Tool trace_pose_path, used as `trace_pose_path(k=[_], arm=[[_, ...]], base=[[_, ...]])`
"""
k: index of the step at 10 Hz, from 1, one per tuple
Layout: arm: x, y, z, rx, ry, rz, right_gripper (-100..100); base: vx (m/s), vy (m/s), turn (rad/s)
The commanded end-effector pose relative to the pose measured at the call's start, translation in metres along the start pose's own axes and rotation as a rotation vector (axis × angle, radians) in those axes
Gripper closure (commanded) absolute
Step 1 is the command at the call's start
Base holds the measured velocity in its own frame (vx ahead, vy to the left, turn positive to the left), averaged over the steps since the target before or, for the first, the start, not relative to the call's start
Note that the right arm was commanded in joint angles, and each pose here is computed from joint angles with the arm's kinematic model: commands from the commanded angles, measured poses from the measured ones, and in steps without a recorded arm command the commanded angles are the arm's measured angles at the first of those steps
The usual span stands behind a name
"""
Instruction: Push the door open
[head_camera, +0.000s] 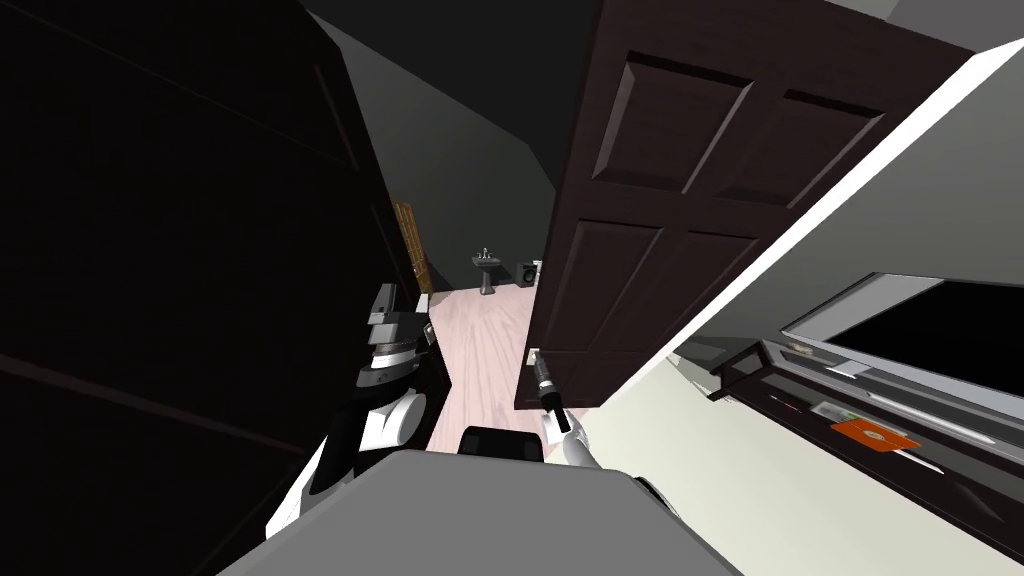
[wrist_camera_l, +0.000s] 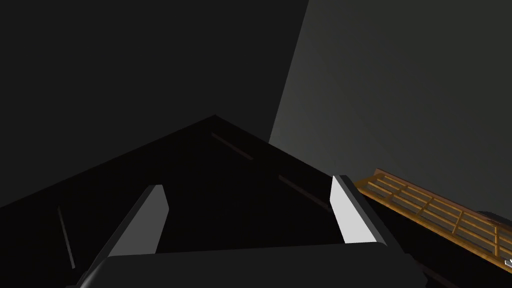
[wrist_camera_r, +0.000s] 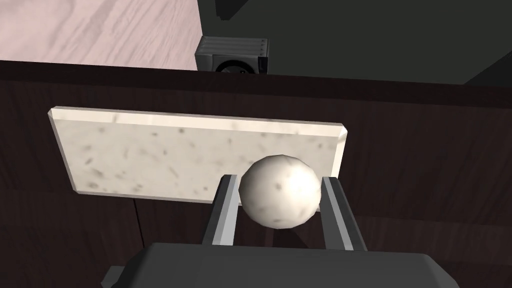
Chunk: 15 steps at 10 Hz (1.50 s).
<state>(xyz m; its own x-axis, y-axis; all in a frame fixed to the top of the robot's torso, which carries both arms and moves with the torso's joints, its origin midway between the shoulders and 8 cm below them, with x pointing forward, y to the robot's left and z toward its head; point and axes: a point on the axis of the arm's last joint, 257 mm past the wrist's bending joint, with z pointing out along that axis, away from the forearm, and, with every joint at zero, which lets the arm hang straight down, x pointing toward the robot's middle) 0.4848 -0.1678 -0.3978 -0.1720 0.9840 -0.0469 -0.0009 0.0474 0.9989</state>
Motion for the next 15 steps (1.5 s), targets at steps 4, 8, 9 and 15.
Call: trace_pose_path(k=[4, 8, 9, 15], arm=[[-0.037, 0.006, 0.0042, -0.016, -0.067, -0.03, 100], [-0.043, 0.006, 0.0048, -0.009, -0.084, -0.033, -100], [-0.042, 0.006, 0.0052, -0.008, -0.088, -0.029, -100], [-0.016, 0.006, 0.0084, -0.005, -0.093, 0.027, -100]], base=[[0.148, 0.028, -0.035], [0.032, 0.037, -0.112], [-0.217, 0.06, -0.054], [-0.179, 0.06, -0.064]])
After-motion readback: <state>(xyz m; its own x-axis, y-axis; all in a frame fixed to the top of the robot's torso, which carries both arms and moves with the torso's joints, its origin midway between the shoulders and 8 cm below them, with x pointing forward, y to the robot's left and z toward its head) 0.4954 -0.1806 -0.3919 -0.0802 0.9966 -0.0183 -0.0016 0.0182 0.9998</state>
